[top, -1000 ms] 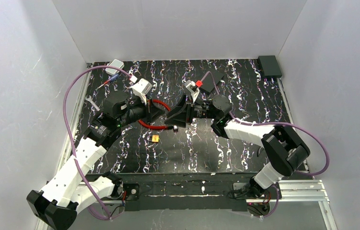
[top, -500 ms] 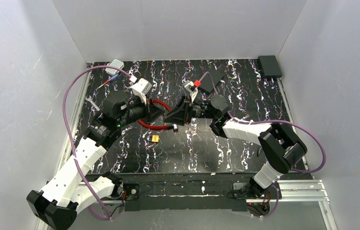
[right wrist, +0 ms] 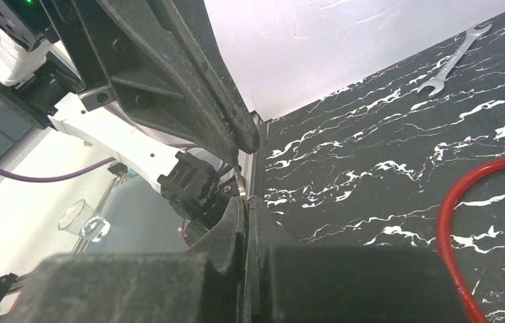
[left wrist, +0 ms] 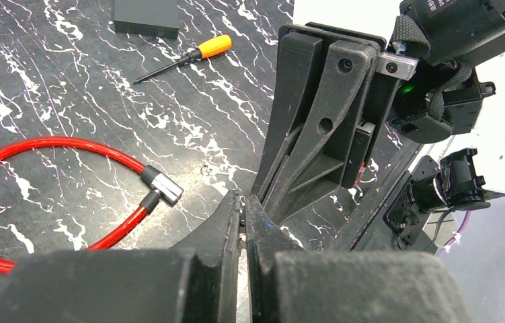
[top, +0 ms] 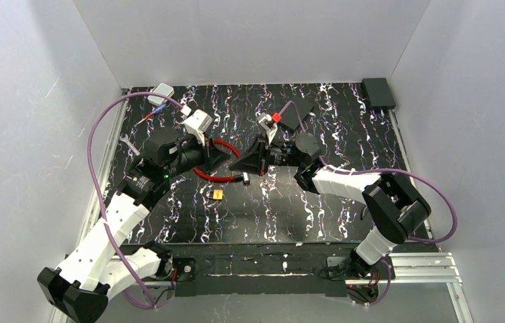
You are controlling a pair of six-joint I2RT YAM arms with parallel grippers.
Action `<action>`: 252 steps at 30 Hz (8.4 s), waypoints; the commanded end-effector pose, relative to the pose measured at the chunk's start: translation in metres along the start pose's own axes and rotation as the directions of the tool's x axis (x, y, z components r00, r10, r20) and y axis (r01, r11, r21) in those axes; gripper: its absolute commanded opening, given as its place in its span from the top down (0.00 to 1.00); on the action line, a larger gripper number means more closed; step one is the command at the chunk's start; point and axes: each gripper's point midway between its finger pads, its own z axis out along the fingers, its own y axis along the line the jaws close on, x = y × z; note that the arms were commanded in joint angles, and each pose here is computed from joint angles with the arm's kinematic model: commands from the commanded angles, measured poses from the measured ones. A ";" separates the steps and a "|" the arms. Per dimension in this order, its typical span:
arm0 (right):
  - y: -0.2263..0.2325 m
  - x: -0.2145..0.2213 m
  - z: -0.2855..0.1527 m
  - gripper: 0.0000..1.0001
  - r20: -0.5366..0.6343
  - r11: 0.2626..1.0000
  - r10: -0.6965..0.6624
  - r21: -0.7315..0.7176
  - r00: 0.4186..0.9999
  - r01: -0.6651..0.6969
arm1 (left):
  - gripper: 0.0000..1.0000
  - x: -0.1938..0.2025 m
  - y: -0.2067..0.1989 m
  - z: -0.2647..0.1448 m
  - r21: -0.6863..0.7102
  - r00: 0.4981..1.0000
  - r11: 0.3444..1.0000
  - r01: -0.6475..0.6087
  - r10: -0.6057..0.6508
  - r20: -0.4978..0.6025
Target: Unlock with the key
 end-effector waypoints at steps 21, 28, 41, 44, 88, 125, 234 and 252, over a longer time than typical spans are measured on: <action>-0.038 0.003 -0.052 0.99 0.091 0.876 0.053 0.474 0.994 -0.090 | 0.02 0.009 0.063 0.000 -0.347 0.996 0.934 0.086 -0.094 -0.005; -0.043 0.019 -0.113 0.99 0.157 0.683 0.097 0.707 0.983 -0.181 | 0.02 0.025 0.070 0.012 -0.402 0.971 0.897 0.183 -0.230 -0.070; -0.040 0.062 -0.192 0.99 0.234 0.400 0.169 0.872 0.958 -0.283 | 0.17 0.090 0.108 0.046 -0.655 0.835 0.712 0.254 -0.503 -0.223; -0.041 0.068 -0.195 0.99 0.232 0.380 0.185 0.879 0.955 -0.287 | 0.20 0.105 0.113 0.060 -0.696 0.796 0.670 0.256 -0.555 -0.242; -0.025 0.088 -0.221 0.99 0.198 0.345 0.204 0.902 0.959 -0.259 | 0.70 0.209 0.131 0.172 -0.805 0.683 0.591 0.051 -0.609 -0.404; -0.034 0.077 -0.154 0.99 0.228 0.543 0.286 0.761 0.931 -0.354 | 1.00 0.129 0.101 0.155 -0.581 0.499 0.602 0.547 -0.792 -0.352; -0.125 0.082 -0.054 0.99 0.216 0.544 0.436 0.710 0.874 -0.447 | 1.00 0.109 0.105 0.136 -0.539 0.471 0.555 0.634 -0.830 -0.299; -0.117 0.089 -0.068 0.99 0.215 0.526 0.433 0.728 0.875 -0.439 | 1.00 0.111 0.105 0.136 -0.542 0.470 0.555 0.631 -0.829 -0.302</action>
